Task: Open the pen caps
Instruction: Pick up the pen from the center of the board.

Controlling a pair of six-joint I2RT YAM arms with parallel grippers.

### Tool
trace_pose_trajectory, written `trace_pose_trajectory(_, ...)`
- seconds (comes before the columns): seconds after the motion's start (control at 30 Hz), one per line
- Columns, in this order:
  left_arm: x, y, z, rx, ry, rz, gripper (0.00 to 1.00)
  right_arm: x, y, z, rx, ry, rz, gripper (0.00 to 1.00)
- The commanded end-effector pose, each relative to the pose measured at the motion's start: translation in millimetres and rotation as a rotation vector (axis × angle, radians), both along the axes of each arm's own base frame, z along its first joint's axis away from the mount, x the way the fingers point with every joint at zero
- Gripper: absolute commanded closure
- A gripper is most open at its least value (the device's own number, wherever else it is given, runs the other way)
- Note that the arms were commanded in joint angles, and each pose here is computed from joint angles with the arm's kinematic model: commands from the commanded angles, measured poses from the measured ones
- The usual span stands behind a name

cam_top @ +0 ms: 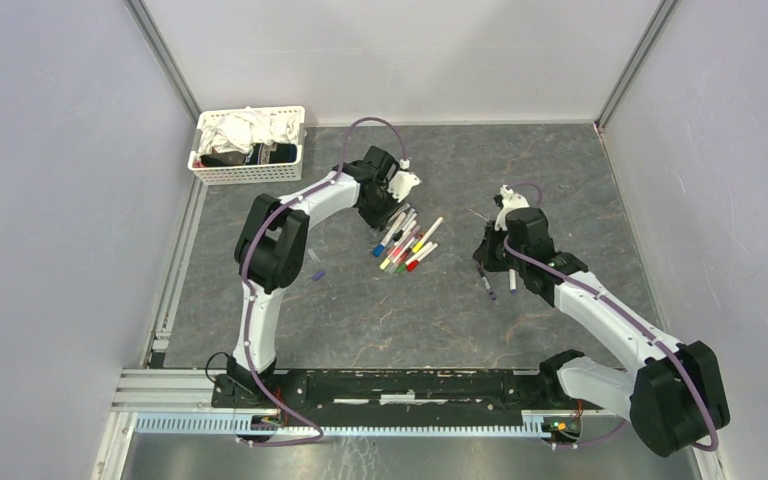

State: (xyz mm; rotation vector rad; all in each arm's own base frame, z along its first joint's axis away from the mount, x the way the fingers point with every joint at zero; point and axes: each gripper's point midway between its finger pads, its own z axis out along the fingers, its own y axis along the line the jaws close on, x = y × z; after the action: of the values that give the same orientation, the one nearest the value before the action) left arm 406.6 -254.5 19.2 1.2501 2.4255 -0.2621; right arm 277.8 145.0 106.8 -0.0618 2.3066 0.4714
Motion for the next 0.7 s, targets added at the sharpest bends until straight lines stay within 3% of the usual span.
trace_pose_trajectory(0.0, -21, 7, 1, -0.008, 0.051, 0.017, 0.77, 8, 8, 13, 0.054, -0.042, 0.013, 0.96)
trace_pose_trajectory(0.23, 7, 39, 30, 0.049, -0.072, 0.074, 0.97, 9, 12, 19, 0.074, -0.048, 0.029, 0.97)
trace_pose_trajectory(0.43, 28, 52, 99, 0.027, -0.211, 0.068, 0.98, 13, 16, 30, 0.093, -0.066, 0.056, 0.97)
trace_pose_trajectory(0.57, 9, 48, 151, -0.029, -0.250, -0.050, 0.98, 15, 33, 44, 0.154, -0.079, 0.132, 0.96)
trace_pose_trajectory(0.67, -28, 47, 170, -0.072, -0.240, -0.204, 0.98, 13, 57, 59, 0.244, -0.084, 0.252, 0.85)
